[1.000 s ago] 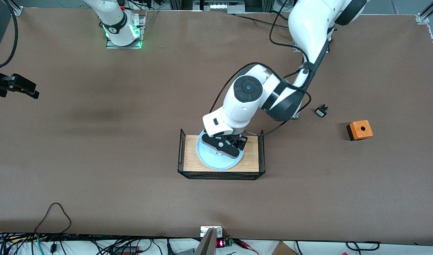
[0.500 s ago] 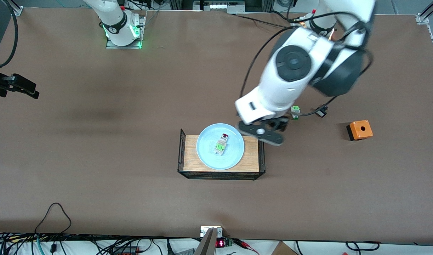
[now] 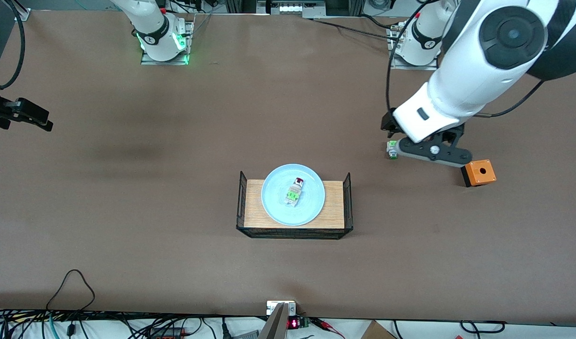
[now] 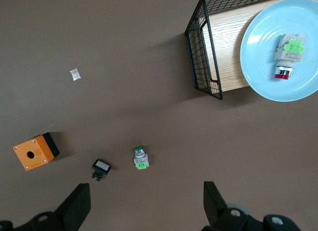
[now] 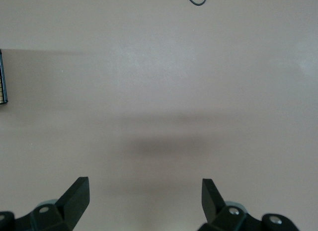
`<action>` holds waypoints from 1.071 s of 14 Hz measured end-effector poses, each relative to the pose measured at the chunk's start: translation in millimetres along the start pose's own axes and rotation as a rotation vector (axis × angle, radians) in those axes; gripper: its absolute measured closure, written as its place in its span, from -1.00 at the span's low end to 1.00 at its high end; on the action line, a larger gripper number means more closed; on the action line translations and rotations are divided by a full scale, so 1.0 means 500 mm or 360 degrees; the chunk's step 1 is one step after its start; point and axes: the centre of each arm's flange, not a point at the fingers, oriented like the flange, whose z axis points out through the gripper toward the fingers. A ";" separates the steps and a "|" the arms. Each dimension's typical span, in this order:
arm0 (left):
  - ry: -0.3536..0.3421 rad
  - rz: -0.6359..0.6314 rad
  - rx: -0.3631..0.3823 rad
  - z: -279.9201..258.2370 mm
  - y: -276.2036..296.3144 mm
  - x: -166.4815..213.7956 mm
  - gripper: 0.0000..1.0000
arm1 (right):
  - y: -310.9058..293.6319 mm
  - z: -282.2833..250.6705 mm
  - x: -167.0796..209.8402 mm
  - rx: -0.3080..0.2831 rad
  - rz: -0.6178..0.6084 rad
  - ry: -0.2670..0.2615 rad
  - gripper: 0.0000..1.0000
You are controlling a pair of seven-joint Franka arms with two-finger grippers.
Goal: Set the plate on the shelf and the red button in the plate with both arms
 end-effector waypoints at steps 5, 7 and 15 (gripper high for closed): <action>-0.0030 0.0045 0.0019 0.081 -0.178 -0.085 -1.00 | -0.001 0.000 0.000 0.0001 -0.0002 0.0001 -1.00; -0.0074 -0.0019 -0.0026 0.085 -0.243 -0.102 -1.00 | -0.003 -0.002 -0.001 0.0001 -0.0004 0.0003 -1.00; -0.0211 -0.0219 -0.0076 0.062 -0.395 -0.111 -1.00 | -0.006 -0.011 -0.006 0.0003 -0.0009 0.0008 -1.00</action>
